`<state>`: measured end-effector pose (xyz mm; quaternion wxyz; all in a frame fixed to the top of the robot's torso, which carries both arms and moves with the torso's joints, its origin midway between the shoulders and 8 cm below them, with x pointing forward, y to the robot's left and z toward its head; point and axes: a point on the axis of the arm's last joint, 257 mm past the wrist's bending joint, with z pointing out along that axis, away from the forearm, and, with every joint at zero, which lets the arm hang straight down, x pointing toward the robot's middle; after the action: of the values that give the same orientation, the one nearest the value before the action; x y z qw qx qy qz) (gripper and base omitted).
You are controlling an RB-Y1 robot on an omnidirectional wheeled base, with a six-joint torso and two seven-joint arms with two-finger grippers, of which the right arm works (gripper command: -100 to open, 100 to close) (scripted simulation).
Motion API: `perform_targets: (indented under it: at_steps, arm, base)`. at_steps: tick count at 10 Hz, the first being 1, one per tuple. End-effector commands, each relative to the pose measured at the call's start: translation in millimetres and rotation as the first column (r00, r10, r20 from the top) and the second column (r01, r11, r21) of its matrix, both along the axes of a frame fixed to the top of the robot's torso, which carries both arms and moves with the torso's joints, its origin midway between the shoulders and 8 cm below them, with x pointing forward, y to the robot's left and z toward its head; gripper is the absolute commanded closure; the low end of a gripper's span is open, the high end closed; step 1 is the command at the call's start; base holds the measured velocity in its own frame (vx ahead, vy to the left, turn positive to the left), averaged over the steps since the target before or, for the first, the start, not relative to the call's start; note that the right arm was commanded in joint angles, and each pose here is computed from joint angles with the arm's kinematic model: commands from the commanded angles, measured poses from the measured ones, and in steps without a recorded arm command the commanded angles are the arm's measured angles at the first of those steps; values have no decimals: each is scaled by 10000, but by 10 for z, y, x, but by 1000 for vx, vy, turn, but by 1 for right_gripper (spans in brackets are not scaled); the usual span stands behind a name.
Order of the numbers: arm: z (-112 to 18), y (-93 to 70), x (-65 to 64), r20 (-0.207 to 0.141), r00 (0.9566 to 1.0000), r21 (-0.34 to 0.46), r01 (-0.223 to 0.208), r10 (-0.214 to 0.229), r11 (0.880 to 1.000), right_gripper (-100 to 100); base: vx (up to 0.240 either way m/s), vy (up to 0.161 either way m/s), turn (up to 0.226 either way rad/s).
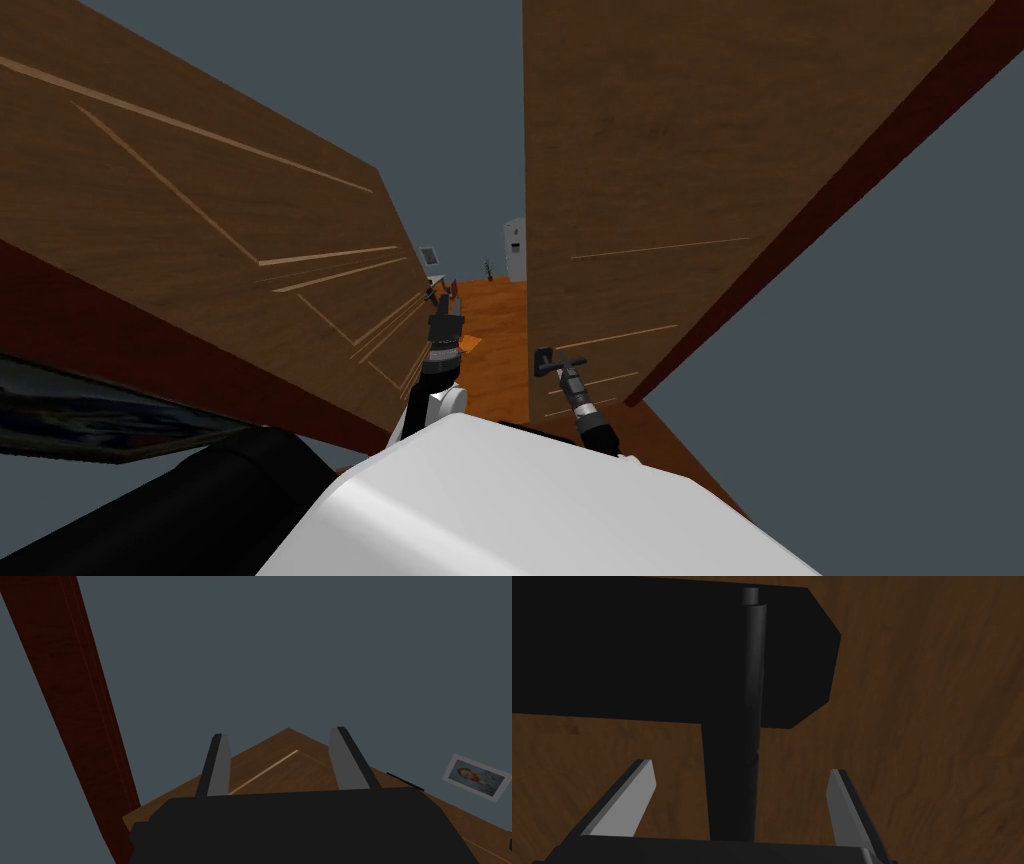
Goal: Push the door open
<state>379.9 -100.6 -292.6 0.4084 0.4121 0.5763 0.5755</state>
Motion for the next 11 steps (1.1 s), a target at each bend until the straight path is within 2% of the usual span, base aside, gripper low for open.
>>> perform_targets:
  at_steps: [1,2,7,11]
  arm:
    - [0,0,0,0,10000,0,0,0,10000,-100]
    - [0,0,0,0,10000,0,0,0,10000,100]
    - [0,0,0,0,10000,0,0,0,10000,100]
    - [-1,-206,149,76,9990,-192,443,-441,9988,100]
  base:
    - [75,37,3]
    - [-6,-7,-6]
    - [-7,-5,6]
    - [152,98,-64]
